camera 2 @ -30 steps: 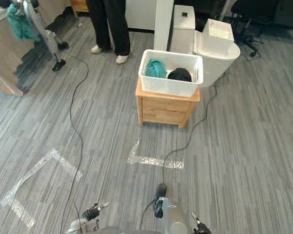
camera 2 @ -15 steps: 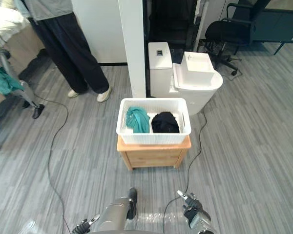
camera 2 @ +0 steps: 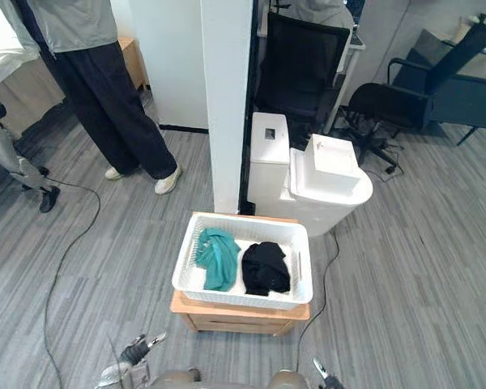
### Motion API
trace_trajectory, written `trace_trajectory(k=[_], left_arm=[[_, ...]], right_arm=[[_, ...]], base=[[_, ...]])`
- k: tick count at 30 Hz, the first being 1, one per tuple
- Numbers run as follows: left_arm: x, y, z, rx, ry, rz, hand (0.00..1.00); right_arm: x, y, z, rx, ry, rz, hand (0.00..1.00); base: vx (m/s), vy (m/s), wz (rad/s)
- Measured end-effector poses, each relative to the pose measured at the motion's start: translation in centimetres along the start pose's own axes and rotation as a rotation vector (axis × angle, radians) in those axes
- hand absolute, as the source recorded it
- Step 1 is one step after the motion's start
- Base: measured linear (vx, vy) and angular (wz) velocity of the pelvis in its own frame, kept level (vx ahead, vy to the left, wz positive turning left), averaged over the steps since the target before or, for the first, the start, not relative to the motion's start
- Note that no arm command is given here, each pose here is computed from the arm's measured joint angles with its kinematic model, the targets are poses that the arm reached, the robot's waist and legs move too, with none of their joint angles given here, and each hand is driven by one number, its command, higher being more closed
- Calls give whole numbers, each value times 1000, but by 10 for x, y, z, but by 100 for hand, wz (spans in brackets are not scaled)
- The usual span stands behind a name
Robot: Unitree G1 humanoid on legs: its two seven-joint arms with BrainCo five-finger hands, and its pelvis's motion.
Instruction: Pick up the laundry basket with both hands and put the clothes into the washing machine.
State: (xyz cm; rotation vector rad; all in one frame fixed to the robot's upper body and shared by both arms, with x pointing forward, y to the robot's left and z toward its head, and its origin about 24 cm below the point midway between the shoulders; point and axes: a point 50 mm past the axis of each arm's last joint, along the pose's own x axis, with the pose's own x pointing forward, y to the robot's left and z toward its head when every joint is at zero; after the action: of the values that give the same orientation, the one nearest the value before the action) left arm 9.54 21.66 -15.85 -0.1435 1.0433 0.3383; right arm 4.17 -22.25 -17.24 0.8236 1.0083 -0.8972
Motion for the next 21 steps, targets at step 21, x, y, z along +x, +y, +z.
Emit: trace_trajectory(k=[21], left_arm=[[-48, 80, 125, -101, -629, 163, 0]], right_arm=[[-77, 104, 188, -297, -866, 384, 0]], base=[[9, -83, -1]])
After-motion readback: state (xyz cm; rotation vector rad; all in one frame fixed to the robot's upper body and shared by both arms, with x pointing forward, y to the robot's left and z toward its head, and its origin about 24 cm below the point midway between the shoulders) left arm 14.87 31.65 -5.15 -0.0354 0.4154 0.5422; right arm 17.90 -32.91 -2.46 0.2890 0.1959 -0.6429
